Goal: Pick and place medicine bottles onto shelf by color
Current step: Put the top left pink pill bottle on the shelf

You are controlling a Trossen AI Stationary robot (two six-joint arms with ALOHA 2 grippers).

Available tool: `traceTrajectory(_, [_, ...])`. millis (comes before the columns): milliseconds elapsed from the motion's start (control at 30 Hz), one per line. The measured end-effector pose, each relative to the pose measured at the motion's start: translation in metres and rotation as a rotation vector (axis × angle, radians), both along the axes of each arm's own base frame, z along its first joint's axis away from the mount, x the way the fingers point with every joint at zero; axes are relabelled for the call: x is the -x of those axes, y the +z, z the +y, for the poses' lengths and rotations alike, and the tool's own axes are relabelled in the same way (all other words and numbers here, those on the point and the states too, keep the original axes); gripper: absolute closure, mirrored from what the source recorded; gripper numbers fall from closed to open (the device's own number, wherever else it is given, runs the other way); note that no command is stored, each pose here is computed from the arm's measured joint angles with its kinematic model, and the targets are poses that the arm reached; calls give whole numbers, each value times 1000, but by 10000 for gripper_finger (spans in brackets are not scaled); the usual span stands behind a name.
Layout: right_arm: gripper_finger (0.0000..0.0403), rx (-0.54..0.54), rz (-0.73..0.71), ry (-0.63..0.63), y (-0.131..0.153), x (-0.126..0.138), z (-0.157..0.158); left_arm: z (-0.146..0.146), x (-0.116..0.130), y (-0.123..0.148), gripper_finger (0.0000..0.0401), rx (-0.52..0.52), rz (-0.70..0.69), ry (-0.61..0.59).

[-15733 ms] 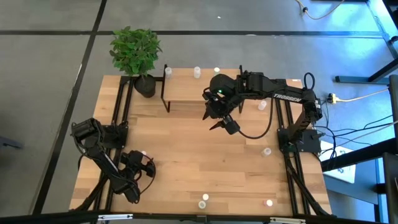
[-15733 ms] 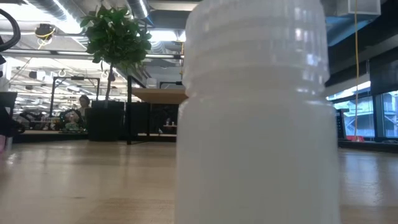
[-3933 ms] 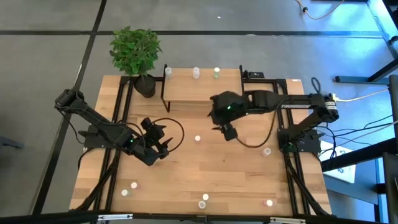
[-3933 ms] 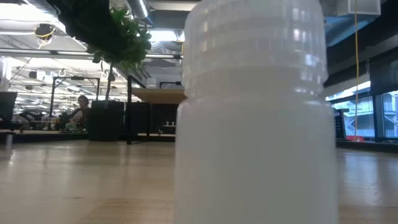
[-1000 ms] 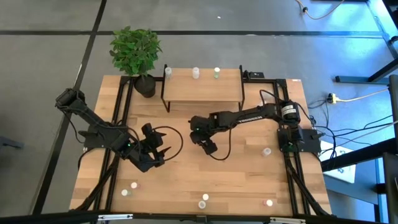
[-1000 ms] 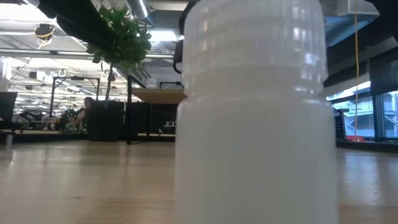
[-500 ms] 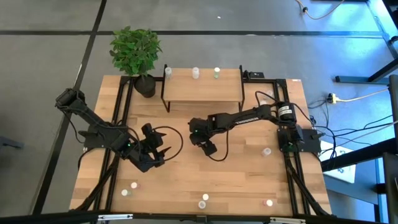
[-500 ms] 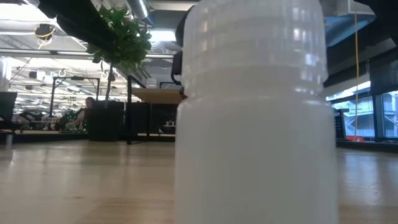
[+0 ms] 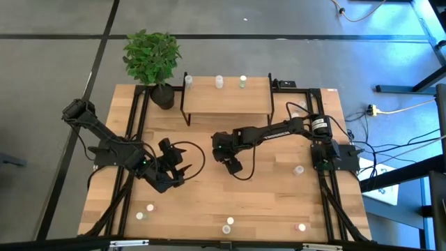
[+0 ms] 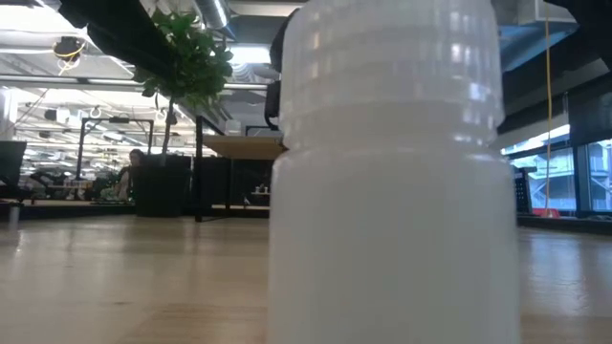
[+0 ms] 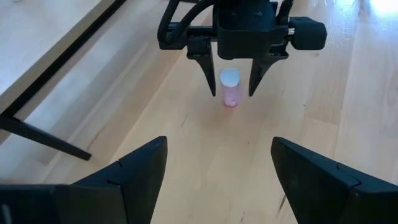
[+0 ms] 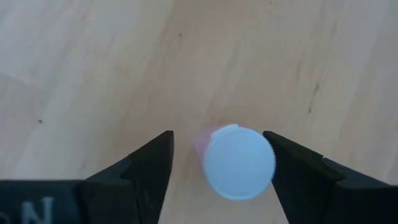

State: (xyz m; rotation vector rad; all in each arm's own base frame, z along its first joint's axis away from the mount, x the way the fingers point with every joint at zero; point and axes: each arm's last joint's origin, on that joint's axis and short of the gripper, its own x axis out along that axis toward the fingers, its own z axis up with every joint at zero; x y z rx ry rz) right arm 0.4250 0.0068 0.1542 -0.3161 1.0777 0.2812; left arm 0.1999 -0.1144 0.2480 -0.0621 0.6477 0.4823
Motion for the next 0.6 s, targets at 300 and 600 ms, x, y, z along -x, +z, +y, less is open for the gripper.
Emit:
traceTrajectory(300, [217, 30, 2, -6, 0, 0, -1, 0, 0, 0, 118, 0, 0, 0])
traceTrajectory(600, [231, -9, 4, 16, 0, 1, 0, 0, 0, 0, 118, 0, 0, 0])
